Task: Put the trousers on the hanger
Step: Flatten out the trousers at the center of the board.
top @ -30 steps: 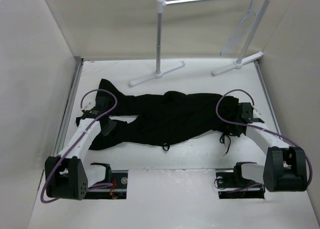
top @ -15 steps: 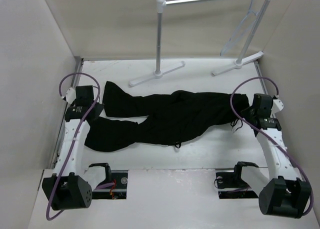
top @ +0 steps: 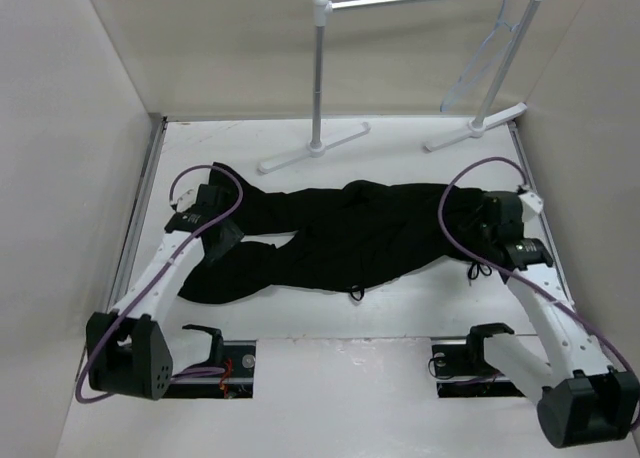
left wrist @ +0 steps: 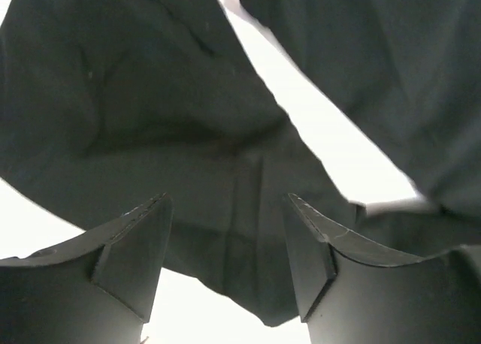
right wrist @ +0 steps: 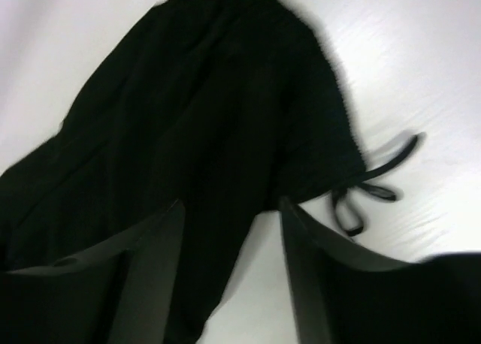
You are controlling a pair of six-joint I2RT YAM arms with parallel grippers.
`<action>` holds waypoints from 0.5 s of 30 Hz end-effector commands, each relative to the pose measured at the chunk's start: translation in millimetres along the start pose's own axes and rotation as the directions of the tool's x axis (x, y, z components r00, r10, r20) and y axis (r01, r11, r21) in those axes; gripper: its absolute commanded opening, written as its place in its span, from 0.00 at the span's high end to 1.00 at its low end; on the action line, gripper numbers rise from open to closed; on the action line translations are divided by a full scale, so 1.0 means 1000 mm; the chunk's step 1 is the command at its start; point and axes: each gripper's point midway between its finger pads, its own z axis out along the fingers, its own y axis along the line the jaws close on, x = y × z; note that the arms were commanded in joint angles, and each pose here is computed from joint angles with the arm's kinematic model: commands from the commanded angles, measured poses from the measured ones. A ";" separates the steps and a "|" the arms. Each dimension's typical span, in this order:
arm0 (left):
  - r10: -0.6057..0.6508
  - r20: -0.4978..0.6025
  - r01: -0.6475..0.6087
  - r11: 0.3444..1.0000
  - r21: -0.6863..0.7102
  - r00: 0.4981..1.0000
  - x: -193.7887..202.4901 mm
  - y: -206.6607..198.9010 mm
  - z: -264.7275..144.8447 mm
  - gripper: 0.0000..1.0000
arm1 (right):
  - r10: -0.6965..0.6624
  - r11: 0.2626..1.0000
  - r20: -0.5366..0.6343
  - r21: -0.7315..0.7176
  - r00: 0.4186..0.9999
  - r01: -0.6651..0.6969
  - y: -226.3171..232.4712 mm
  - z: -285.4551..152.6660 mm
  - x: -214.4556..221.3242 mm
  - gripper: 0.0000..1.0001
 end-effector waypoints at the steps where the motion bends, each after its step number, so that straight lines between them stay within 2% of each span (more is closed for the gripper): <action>1: -0.044 0.148 0.037 0.998 0.049 0.988 -0.040 -0.021 0.009 0.43 | -0.103 0.986 -0.028 -0.133 0.994 0.099 0.038 -0.015 0.022 0.60; 3: -0.095 0.221 0.073 0.992 0.106 0.971 -0.068 -0.039 0.004 0.43 | -0.163 0.968 -0.076 -0.203 0.984 0.145 0.051 -0.021 0.049 0.88; 4: -0.121 0.244 0.094 0.988 0.119 0.962 -0.082 -0.046 0.004 0.42 | -0.185 0.960 -0.093 -0.228 0.978 0.160 0.054 -0.024 0.058 0.91; 6: -0.180 0.264 0.152 0.981 0.124 0.947 -0.109 -0.052 0.017 0.41 | -0.218 0.944 -0.117 -0.276 0.969 0.179 0.059 -0.029 0.076 0.91; 11: -0.236 0.200 0.215 0.969 0.121 0.951 -0.147 -0.068 0.069 0.38 | -0.239 0.927 -0.161 -0.332 0.958 0.175 0.062 -0.033 0.098 0.73; 15: -0.174 0.148 0.163 0.983 0.083 0.974 -0.152 -0.081 0.105 0.38 | -0.228 0.927 -0.148 -0.334 0.962 0.168 0.062 -0.032 0.094 0.46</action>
